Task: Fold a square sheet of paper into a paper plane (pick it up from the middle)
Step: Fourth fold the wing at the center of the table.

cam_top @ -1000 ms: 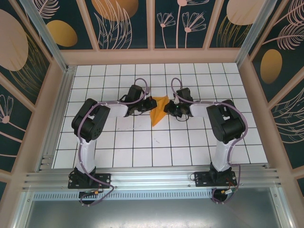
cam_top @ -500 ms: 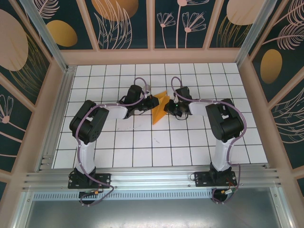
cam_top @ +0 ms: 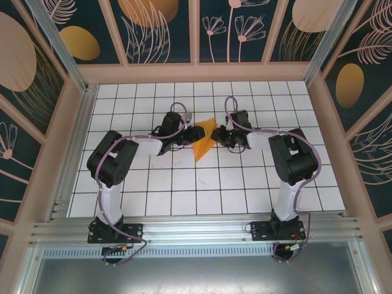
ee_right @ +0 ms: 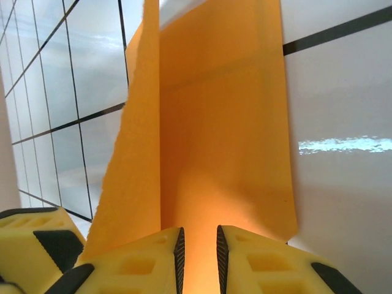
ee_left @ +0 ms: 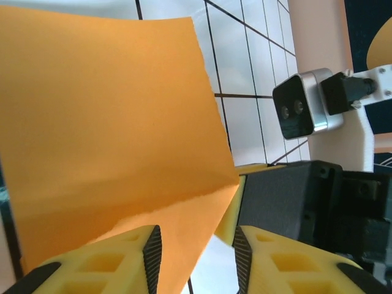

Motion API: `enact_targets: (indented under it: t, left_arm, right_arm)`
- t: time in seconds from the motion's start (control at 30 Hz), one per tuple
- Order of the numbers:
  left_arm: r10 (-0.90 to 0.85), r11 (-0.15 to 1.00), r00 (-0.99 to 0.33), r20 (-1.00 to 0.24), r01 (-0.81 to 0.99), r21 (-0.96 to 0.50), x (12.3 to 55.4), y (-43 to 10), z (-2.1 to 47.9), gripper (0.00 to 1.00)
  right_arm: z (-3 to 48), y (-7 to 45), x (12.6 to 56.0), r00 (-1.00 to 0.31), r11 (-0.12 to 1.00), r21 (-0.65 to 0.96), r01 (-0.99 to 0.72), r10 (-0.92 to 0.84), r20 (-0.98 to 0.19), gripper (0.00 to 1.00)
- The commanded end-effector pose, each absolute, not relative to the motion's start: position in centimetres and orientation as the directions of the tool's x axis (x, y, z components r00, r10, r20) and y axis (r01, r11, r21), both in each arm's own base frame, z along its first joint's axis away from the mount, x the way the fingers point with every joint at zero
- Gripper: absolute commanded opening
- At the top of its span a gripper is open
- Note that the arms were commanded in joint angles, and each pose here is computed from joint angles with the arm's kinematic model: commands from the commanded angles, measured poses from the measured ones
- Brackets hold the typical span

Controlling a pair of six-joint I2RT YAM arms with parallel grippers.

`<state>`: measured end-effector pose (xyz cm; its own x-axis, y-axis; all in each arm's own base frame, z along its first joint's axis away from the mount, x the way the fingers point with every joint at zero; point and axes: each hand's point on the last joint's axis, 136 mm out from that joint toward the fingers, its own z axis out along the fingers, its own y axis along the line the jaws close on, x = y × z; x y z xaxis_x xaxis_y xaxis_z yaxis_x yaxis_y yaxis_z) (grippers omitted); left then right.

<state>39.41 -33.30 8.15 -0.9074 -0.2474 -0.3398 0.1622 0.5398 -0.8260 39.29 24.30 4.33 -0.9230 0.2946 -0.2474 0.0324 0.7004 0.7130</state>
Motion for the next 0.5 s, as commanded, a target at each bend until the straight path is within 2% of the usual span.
enact_targets:
  t: [0.0, 0.3, 0.47]
  left_arm:
    - [-0.306, 0.522, -0.874, -0.377, 0.177, -0.835, 39.8, -31.4, 10.9, 0.41]
    - [-0.338, 0.584, -0.875, -0.347, 0.095, -0.806, 38.2, -28.1, 8.6, 0.43]
    - [-0.342, 0.604, -0.871, -0.352, 0.083, -0.792, 38.2, -27.6, 8.2, 0.43]
  right_arm:
    - [6.7, 24.8, 39.1, -0.914, 0.626, 0.779, -0.008, 0.312, -0.26, 0.29]
    - [9.2, 24.6, 37.7, -0.893, 0.533, 0.843, -0.078, 0.338, -0.296, 0.46]
    - [9.1, 24.6, 37.6, -0.892, 0.525, 0.847, -0.081, 0.342, -0.297, 0.48]
